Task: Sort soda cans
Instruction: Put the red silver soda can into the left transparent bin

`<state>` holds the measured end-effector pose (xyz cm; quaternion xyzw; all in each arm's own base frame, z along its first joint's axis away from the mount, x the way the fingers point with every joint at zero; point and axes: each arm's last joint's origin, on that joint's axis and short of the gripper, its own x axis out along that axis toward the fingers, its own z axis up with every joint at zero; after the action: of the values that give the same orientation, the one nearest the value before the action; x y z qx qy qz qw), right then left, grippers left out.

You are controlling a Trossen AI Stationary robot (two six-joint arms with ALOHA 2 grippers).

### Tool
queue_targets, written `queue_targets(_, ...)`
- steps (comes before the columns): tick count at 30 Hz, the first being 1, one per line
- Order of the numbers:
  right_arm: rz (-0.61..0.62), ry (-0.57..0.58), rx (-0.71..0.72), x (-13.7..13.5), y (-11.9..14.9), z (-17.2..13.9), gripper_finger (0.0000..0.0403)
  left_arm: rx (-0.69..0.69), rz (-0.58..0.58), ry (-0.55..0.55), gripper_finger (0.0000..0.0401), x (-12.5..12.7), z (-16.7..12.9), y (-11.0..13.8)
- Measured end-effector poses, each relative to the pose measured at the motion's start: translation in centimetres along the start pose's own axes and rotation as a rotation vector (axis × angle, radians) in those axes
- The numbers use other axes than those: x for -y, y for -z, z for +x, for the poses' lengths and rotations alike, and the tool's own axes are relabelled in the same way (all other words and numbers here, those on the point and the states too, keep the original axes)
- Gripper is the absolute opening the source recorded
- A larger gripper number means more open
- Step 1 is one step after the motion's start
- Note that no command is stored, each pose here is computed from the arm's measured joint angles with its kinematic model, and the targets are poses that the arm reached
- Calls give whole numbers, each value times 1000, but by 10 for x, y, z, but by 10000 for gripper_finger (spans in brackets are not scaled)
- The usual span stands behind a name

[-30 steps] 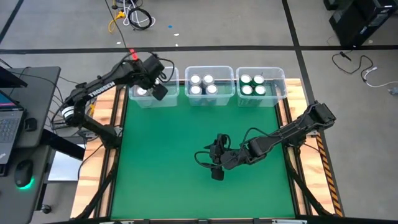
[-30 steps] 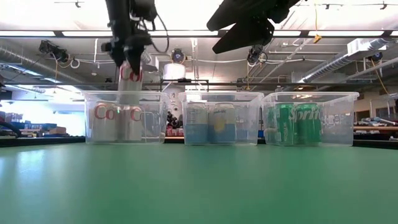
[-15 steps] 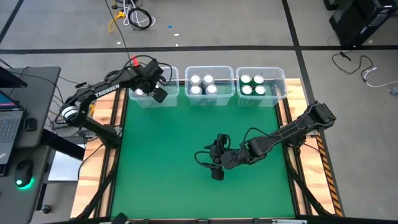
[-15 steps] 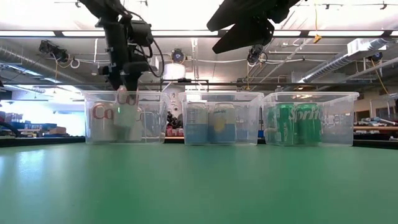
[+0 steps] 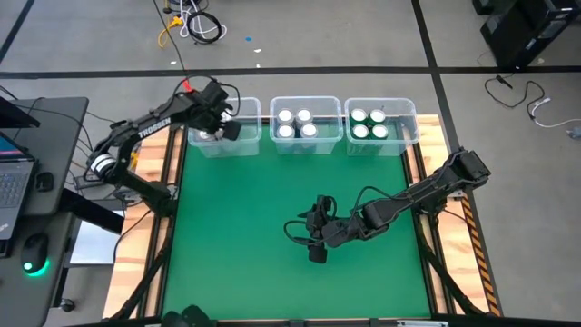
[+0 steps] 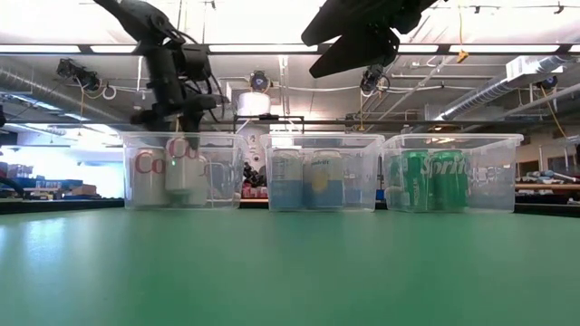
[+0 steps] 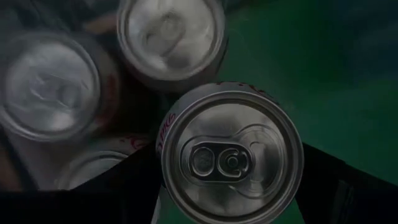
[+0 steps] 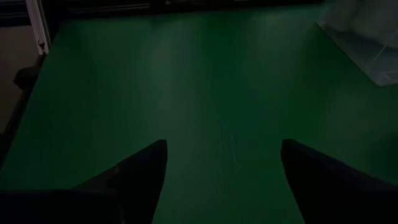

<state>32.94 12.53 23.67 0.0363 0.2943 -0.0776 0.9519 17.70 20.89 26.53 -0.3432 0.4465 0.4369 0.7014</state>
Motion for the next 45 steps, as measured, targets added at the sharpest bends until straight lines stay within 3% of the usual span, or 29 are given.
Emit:
queue_targets(4, 0, 0, 0, 0, 0, 0, 297, -26, -82, 83, 289, -2, 2, -2)
queue_targets(8, 1, 1, 0, 0, 0, 0, 293, -5, -107, 97, 289, -1, 2, -5)
queue_targets(17, 1, 1, 0, 1, 0, 0, 287, 6, -130, 17, 289, -4, 4, -2)
queue_targets(32, 1, 1, 0, 1, 0, 0, 284, 50, -127, 28, 289, -3, 14, 0)
queue_targets(39, 1, 1, 0, 1, 0, 0, 282, 44, -84, 1, 374, -3, 14, 1)
queue_targets(45, 1, 2, 0, 1, 0, 0, 284, 54, -52, -34, 346, 0, 15, 3)
